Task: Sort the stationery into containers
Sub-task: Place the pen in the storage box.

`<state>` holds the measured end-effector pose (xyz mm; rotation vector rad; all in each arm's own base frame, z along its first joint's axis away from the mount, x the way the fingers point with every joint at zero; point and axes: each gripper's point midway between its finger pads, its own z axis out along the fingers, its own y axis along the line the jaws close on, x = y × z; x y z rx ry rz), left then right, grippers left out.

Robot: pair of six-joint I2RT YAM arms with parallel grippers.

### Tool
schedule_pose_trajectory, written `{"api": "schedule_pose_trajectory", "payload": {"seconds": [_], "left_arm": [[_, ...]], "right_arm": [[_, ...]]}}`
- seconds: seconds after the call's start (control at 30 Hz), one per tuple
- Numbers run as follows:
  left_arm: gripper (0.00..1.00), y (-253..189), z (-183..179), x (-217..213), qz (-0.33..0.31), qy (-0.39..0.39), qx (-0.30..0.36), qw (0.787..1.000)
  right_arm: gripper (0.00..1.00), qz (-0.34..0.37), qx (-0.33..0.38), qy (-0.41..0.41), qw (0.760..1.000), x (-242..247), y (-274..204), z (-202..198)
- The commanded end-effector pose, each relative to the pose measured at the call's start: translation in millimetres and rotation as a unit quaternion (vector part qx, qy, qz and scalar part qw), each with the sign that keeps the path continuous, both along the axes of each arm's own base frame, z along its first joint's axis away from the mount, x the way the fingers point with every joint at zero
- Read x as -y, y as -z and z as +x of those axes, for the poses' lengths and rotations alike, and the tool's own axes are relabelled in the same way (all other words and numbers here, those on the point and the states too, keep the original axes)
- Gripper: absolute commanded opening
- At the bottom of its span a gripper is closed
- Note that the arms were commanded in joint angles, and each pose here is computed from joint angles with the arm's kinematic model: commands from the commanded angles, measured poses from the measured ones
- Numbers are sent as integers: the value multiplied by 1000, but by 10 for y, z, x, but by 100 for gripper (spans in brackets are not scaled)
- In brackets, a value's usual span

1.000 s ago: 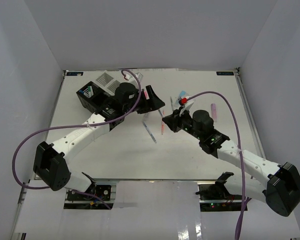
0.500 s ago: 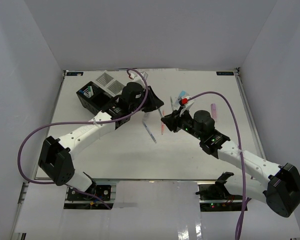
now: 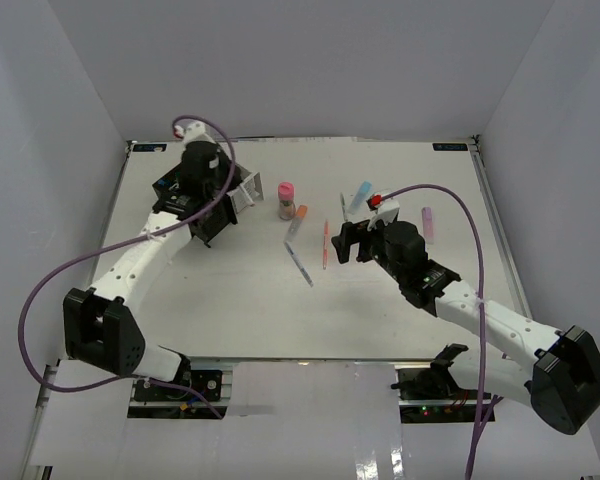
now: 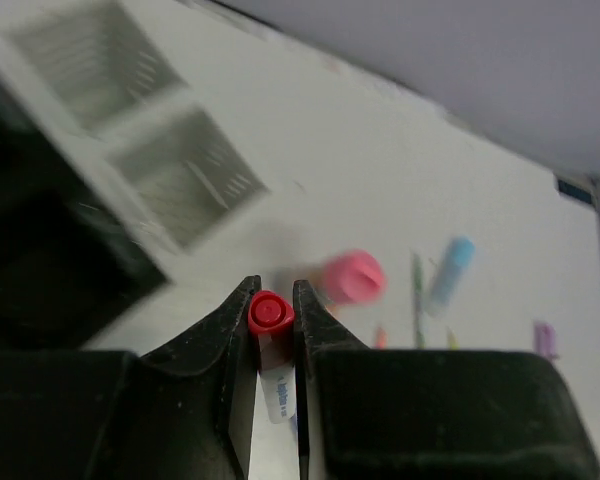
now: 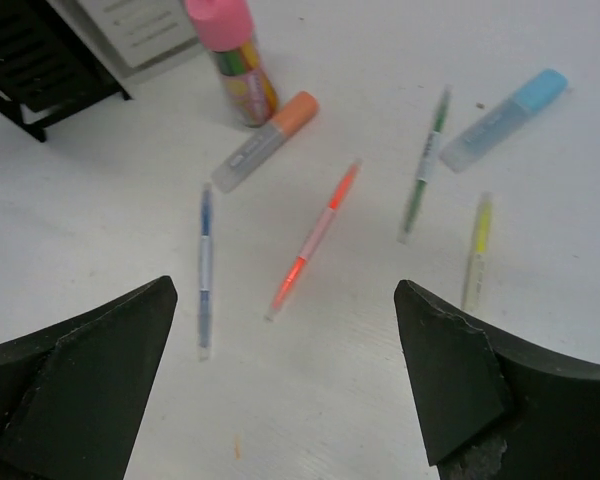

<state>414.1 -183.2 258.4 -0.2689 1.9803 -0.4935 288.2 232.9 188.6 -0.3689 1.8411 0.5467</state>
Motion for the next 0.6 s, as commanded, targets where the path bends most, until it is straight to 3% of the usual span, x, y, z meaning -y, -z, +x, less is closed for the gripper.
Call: {"api": "schedule_pose_trajectory", "payload": {"seconds": [0.0, 0.13, 0.33, 0.43, 0.57], "left_arm": [[13, -415, 176, -1023, 47, -130, 59, 989], [13, -488, 419, -1851, 64, -229, 82, 968], [15, -296, 718, -2533, 94, -302, 78, 945], [16, -80, 901, -2678, 99, -312, 60, 943], [29, 238, 1039, -2805, 112, -319, 47, 940]], "right_arm": [[96, -53, -8, 84, 995, 369, 181, 130], [95, -75, -23, 98, 992, 488, 291, 162], [96, -83, -40, 97, 991, 523, 383, 155], [97, -91, -46, 98, 990, 550, 424, 154], [97, -101, -53, 101, 988, 576, 486, 161]]}}
